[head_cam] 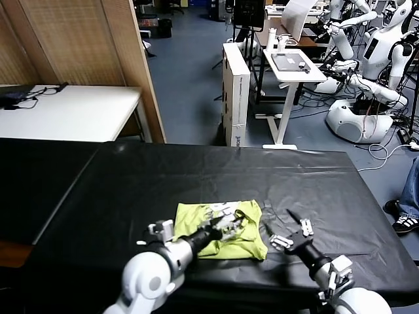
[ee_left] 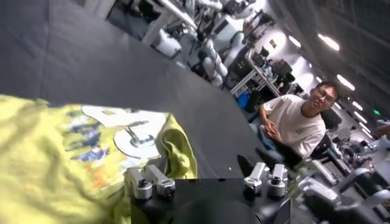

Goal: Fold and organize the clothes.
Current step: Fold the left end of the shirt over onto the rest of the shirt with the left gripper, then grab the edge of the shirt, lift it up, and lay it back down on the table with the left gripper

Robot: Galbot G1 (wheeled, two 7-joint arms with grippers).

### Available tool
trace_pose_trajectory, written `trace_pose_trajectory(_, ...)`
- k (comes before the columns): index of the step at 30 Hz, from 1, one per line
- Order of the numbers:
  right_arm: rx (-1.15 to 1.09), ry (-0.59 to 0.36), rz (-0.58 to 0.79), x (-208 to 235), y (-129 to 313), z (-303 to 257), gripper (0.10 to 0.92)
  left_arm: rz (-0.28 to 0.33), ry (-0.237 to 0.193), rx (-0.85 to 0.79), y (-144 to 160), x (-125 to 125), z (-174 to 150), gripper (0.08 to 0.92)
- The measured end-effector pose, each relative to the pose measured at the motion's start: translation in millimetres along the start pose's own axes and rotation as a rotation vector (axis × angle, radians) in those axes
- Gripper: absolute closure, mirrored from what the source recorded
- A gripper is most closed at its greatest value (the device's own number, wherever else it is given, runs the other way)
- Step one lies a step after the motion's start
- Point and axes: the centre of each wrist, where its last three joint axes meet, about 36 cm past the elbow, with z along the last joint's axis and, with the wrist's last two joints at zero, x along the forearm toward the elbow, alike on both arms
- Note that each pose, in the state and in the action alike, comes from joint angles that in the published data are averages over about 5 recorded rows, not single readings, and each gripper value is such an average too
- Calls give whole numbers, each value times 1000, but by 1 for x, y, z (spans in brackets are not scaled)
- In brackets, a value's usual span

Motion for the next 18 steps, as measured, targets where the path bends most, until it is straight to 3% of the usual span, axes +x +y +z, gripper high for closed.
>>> trace_pose_trajectory(7,82,28,-143,-20,6,-4,115,-127,-44,-42,26,31,-12,93)
trace_pose_trajectory(12,92,27,-182,-32,6,-6,135,-186,-54,-38,36,42,-9,92)
trace_pose_trajectory(14,96,27,-189,-34,5,-7,196,-201,-55,-35,39,44,-9,92)
trace_pose_trajectory(18,95,31,-189,-34,3,-8,402,-221,-54,-29,44,47,-7,92)
